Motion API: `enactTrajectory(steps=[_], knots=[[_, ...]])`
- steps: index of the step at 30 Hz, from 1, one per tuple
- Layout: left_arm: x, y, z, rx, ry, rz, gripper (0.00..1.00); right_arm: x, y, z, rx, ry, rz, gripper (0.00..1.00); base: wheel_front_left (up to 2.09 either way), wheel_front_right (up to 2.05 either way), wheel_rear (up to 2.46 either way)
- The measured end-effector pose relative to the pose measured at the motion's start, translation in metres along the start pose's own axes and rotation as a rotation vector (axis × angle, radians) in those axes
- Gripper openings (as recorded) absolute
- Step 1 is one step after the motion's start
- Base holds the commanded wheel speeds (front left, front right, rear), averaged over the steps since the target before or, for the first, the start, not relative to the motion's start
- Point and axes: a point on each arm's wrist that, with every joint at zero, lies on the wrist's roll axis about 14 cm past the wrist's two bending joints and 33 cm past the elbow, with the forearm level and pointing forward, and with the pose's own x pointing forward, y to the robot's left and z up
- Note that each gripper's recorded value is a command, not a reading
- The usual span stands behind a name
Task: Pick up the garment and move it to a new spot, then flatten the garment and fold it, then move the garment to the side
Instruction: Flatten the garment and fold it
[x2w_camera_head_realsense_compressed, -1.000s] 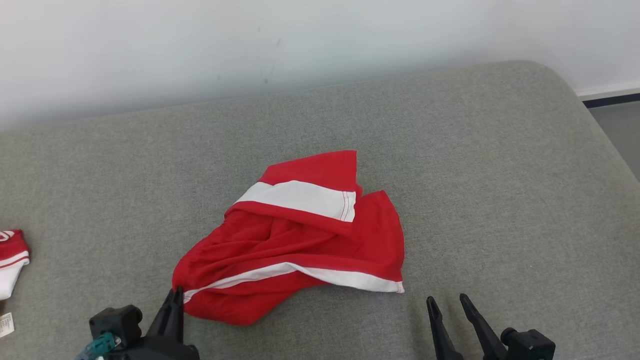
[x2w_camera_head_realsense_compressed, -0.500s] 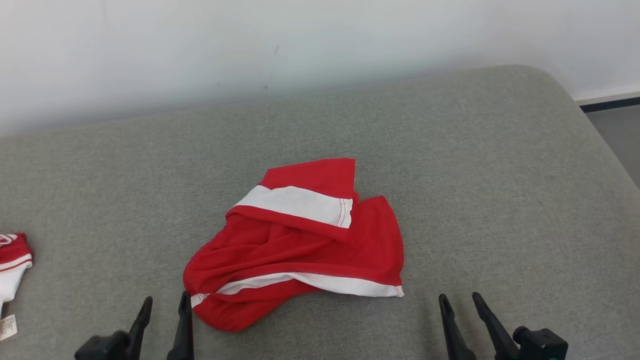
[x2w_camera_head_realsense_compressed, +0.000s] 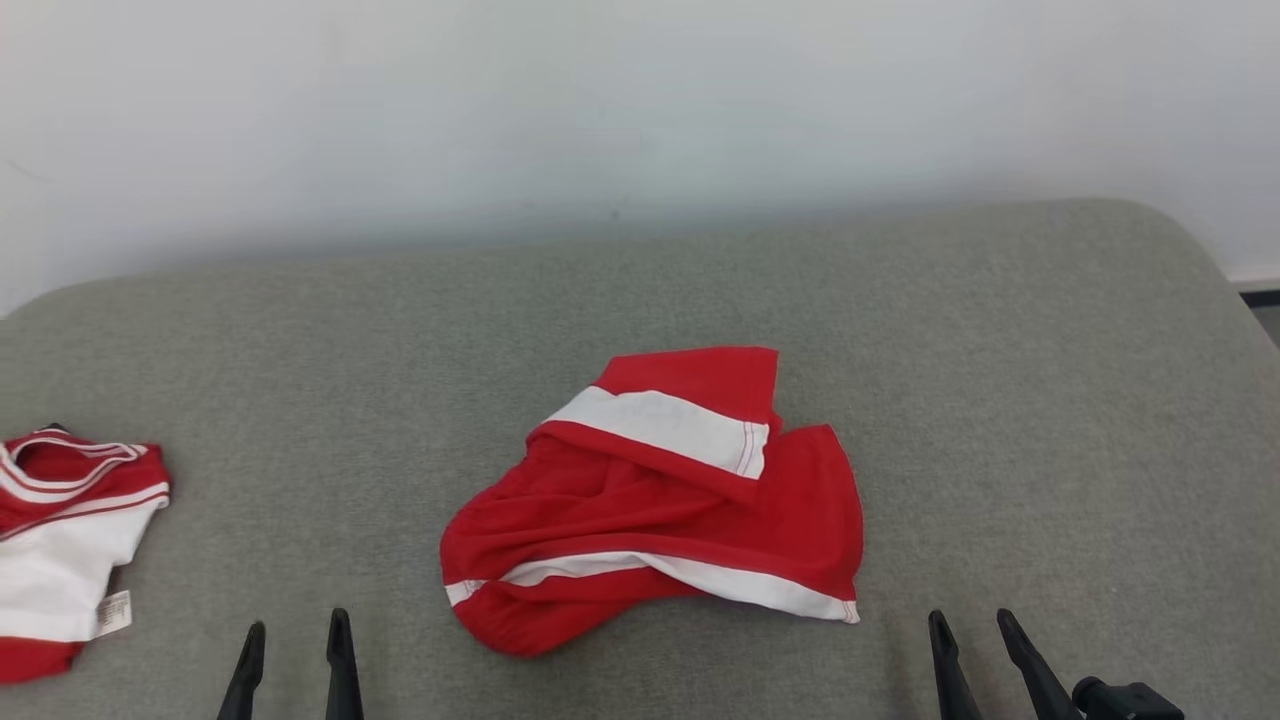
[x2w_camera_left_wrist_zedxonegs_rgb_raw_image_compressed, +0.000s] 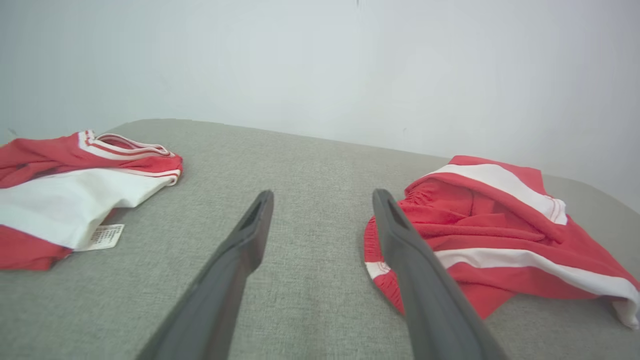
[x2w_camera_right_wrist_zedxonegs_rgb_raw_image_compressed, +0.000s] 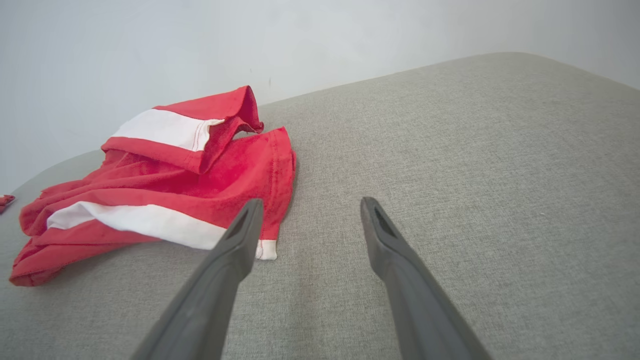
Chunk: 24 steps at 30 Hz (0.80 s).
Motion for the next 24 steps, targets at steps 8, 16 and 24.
enactTrajectory(steps=[8, 16, 24], knots=[[-0.032, 0.024, 0.011, 0.041, -0.048, 0.050, 1.00, -0.003, 0.013, 0.011, -0.045, -0.035, 0.057, 1.00, 0.00, 0.00, 0.00], [-0.048, 0.031, -0.003, 0.079, -0.007, 0.058, 1.00, -0.013, 0.012, 0.013, -0.058, -0.045, 0.061, 1.00, 0.00, 0.00, 0.00], [-0.054, 0.031, -0.013, 0.087, 0.026, 0.053, 1.00, -0.022, 0.011, 0.012, -0.070, -0.047, 0.063, 1.00, 0.00, 0.00, 0.00]])
